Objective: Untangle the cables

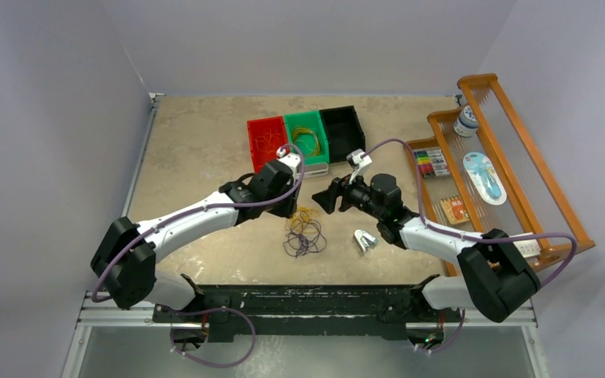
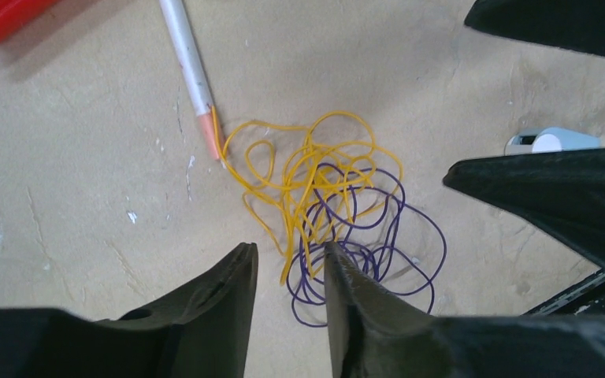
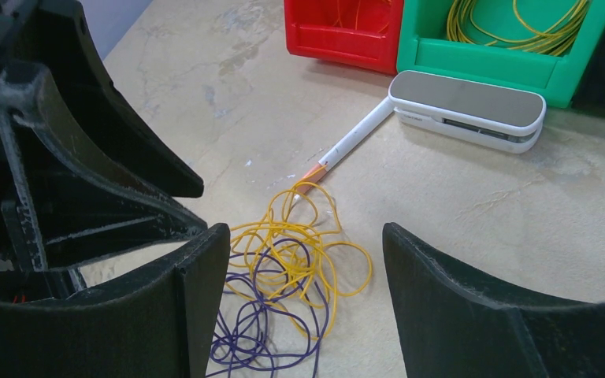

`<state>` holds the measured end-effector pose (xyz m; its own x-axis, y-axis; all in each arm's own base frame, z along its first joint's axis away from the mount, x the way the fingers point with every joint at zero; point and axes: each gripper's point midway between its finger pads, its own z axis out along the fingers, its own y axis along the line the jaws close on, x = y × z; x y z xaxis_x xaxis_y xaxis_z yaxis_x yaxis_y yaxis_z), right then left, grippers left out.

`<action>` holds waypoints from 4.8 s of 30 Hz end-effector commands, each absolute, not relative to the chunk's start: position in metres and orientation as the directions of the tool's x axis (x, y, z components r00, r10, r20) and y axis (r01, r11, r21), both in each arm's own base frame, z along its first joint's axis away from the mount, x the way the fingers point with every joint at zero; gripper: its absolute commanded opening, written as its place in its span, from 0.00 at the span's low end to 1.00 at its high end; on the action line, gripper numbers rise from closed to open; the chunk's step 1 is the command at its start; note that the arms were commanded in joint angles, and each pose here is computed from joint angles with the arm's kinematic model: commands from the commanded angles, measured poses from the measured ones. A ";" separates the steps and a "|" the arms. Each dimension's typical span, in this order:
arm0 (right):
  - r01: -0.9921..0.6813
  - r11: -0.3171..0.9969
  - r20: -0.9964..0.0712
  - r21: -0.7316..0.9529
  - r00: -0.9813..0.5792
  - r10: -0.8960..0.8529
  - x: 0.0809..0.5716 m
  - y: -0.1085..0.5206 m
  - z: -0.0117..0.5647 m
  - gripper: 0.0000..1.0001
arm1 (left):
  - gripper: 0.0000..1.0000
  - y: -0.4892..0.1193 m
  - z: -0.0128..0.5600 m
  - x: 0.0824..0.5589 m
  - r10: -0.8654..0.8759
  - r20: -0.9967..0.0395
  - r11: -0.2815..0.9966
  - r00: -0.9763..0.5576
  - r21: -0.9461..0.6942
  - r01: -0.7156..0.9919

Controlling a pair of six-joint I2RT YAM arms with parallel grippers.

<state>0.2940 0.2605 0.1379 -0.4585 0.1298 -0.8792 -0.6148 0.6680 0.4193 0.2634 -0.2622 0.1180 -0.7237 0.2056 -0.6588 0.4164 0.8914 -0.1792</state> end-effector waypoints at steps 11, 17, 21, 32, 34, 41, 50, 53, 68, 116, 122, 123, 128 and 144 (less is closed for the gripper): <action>-0.650 0.629 -0.887 0.426 -0.436 0.151 0.294 0.269 0.149 0.73 | 0.37 -0.249 0.098 0.242 0.160 -0.627 0.902 -0.762 -0.221 0.370; -0.653 0.626 -0.888 0.425 -0.436 0.149 0.294 0.270 0.149 0.73 | 0.33 -0.250 0.091 0.248 0.162 -0.627 0.909 -0.762 -0.206 0.363; -0.655 0.625 -0.887 0.425 -0.438 0.145 0.294 0.271 0.148 0.73 | 0.32 -0.251 0.087 0.251 0.165 -0.629 0.912 -0.760 -0.196 0.360; -0.662 0.617 -0.887 0.426 -0.439 0.141 0.294 0.273 0.149 0.73 | 0.30 -0.254 0.077 0.256 0.172 -0.627 0.915 -0.760 -0.185 0.359; -0.662 0.617 -0.887 0.426 -0.440 0.141 0.294 0.272 0.149 0.73 | 0.29 -0.253 0.075 0.258 0.171 -0.628 0.919 -0.759 -0.177 0.353; -0.667 0.612 -0.887 0.425 -0.442 0.135 0.294 0.274 0.148 0.73 | 0.24 -0.255 0.066 0.263 0.168 -0.629 0.924 -0.759 -0.167 0.343; -0.668 0.612 -0.887 0.424 -0.442 0.133 0.294 0.274 0.147 0.73 | 0.10 -0.258 0.059 0.265 0.174 -0.624 0.923 -0.762 -0.166 0.347; -0.667 0.614 -0.888 0.422 -0.439 0.135 0.294 0.273 0.148 0.73 | 0.01 -0.259 0.067 0.267 0.165 -0.636 0.923 -0.754 -0.169 0.344; -0.716 0.603 -0.930 0.351 -0.341 0.137 0.291 0.282 0.164 0.77 | 0.00 -0.266 0.164 0.266 0.181 -0.721 0.898 -0.669 -0.157 0.412; -0.635 0.595 -0.843 0.494 -0.518 0.147 0.312 0.326 0.083 0.49 | 0.00 -0.263 0.347 0.269 0.143 -0.898 0.838 -0.416 -0.114 0.533; -0.588 0.627 -0.820 0.511 -0.552 0.151 0.303 0.314 0.063 0.44 | 0.00 -0.250 0.396 0.278 0.123 -0.935 0.866 -0.333 -0.063 0.496; -0.581 0.632 -0.817 0.513 -0.557 0.151 0.302 0.312 0.060 0.44 | 0.00 -0.247 0.406 0.279 0.113 -0.942 0.871 -0.317 -0.060 0.487; -0.556 0.646 -0.800 0.523 -0.582 0.146 0.294 0.304 0.045 0.40 | 0.00 -0.240 0.443 0.283 0.084 -0.964 0.884 -0.251 -0.044 0.465; -0.525 0.658 -0.780 0.540 -0.605 0.157 0.284 0.295 0.029 0.44 | 0.00 -0.213 0.551 0.292 -0.037 -0.999 0.930 -0.040 -0.049 0.365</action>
<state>0.2967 0.3119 0.0745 -0.5313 0.2304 -0.8152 -0.5938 0.5850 0.5524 0.2923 -0.2399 0.4511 -0.2848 0.1667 -0.9440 0.4411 0.8971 0.0253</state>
